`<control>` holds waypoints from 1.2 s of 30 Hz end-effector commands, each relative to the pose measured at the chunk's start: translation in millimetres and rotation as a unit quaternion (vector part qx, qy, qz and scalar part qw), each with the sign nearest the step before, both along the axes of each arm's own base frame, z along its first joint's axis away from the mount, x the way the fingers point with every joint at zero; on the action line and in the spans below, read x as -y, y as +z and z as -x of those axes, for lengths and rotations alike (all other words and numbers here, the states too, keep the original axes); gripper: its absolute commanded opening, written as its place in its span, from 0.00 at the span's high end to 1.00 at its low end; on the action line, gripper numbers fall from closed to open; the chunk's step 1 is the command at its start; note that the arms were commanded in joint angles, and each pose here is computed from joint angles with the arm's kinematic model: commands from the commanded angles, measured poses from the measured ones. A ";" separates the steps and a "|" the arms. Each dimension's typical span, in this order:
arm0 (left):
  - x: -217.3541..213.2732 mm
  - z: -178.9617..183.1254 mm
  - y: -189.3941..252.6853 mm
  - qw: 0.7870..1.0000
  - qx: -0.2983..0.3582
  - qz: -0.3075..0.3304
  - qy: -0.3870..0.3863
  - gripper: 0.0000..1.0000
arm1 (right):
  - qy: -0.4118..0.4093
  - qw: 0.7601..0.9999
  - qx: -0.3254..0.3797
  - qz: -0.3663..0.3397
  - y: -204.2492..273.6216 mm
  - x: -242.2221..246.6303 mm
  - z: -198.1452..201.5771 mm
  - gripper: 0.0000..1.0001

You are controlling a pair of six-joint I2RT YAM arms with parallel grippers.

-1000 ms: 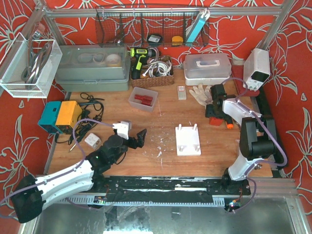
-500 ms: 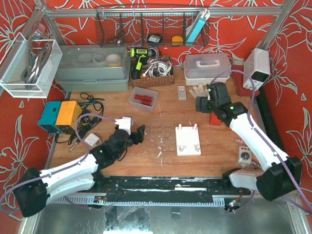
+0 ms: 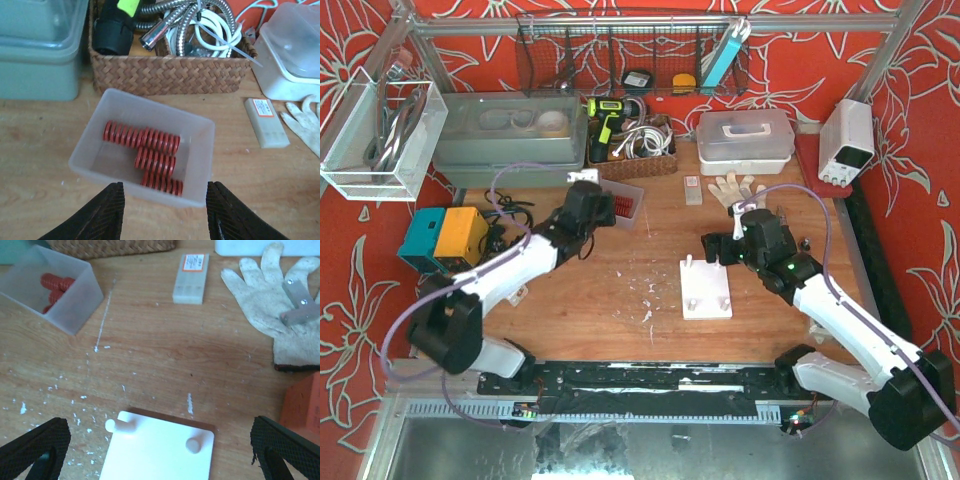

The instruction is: Install the large spring

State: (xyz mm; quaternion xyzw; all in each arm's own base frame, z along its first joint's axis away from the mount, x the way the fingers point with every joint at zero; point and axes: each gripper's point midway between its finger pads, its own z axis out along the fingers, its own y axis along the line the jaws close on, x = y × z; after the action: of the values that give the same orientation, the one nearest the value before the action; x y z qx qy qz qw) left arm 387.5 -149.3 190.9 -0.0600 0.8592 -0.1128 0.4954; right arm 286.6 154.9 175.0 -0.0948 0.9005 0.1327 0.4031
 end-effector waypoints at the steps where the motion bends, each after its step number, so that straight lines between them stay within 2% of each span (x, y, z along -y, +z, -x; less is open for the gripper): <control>1: 7.1 -25.9 -17.6 0.996 -0.056 -0.060 -0.022 0.52 | 0.016 0.998 0.033 -0.046 15.6 -14.5 -1.4 0.01; 4: 19.2 -44.5 -24.2 0.993 -0.086 -0.073 -0.035 0.52 | 0.015 0.998 0.036 -0.045 16.8 -13.7 -1.2 0.01; 6: 38.1 -54.6 -23.5 0.987 -0.088 -0.093 -0.092 0.47 | 0.018 0.998 0.039 -0.046 18.3 -14.7 -0.6 0.01; 7: 41.6 -59.0 -23.9 0.982 -0.090 -0.123 -0.116 0.45 | 0.019 0.998 0.040 -0.045 18.6 -14.8 -0.3 0.01; 9: 38.6 -69.2 -25.3 0.965 -0.100 -0.194 -0.143 0.45 | 0.017 0.998 0.042 -0.042 18.4 -13.5 -0.7 0.01; 13: 46.1 -72.2 -35.3 0.909 -0.119 -0.291 -0.272 0.44 | 0.014 0.998 0.050 -0.037 21.1 -10.7 -0.1 0.01; 16: 30.2 -84.9 -38.8 0.894 -0.121 -0.325 -0.283 0.49 | 0.011 0.998 0.058 -0.037 24.5 -8.2 0.8 0.01; 19: 16.8 -101.1 -35.2 0.908 -0.120 -0.297 -0.268 0.50 | 0.005 0.997 0.064 -0.033 25.0 -4.5 0.8 0.01; 22: -5.9 -122.6 -26.5 0.941 -0.138 -0.269 -0.150 0.46 | 0.004 0.997 0.068 -0.033 25.9 -4.1 0.7 0.01; 24: -13.0 -126.8 -24.1 0.960 -0.166 -0.214 -0.071 0.44 | 0.003 0.997 0.067 -0.032 25.3 -3.8 0.5 0.01; 25: -13.2 -128.1 -21.6 0.970 -0.177 -0.163 -0.025 0.41 | 0.003 0.997 0.069 -0.032 26.3 -3.7 0.1 0.01; 28: 4.2 -123.9 -19.1 0.981 -0.178 -0.075 0.029 0.37 | 0.001 0.997 0.068 -0.031 25.4 -3.2 -0.4 0.01; 29: 8.2 -120.6 -17.8 0.983 -0.170 -0.049 0.056 0.36 | 0.001 0.997 0.068 -0.031 25.4 -3.2 -0.5 0.01; 30: 0.9 -115.5 -20.1 0.979 -0.166 -0.025 0.119 0.37 | 0.000 0.997 0.068 -0.030 25.5 -3.0 -0.5 0.01; 33: 3.4 -102.5 -25.8 0.956 -0.188 0.075 0.212 0.43 | -0.001 0.997 0.068 -0.027 25.7 -1.6 -0.6 0.01; 36: 14.5 -95.8 -48.5 0.929 -0.229 0.149 0.248 0.45 | -0.004 0.997 0.070 -0.024 25.5 0.0 -0.2 0.01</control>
State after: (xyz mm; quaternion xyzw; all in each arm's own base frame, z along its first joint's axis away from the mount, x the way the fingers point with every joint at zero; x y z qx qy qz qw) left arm 496.0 -167.8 153.5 -0.1810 0.9262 -0.0470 0.3274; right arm 287.6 158.9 202.4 -0.0890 0.8681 0.1590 0.4617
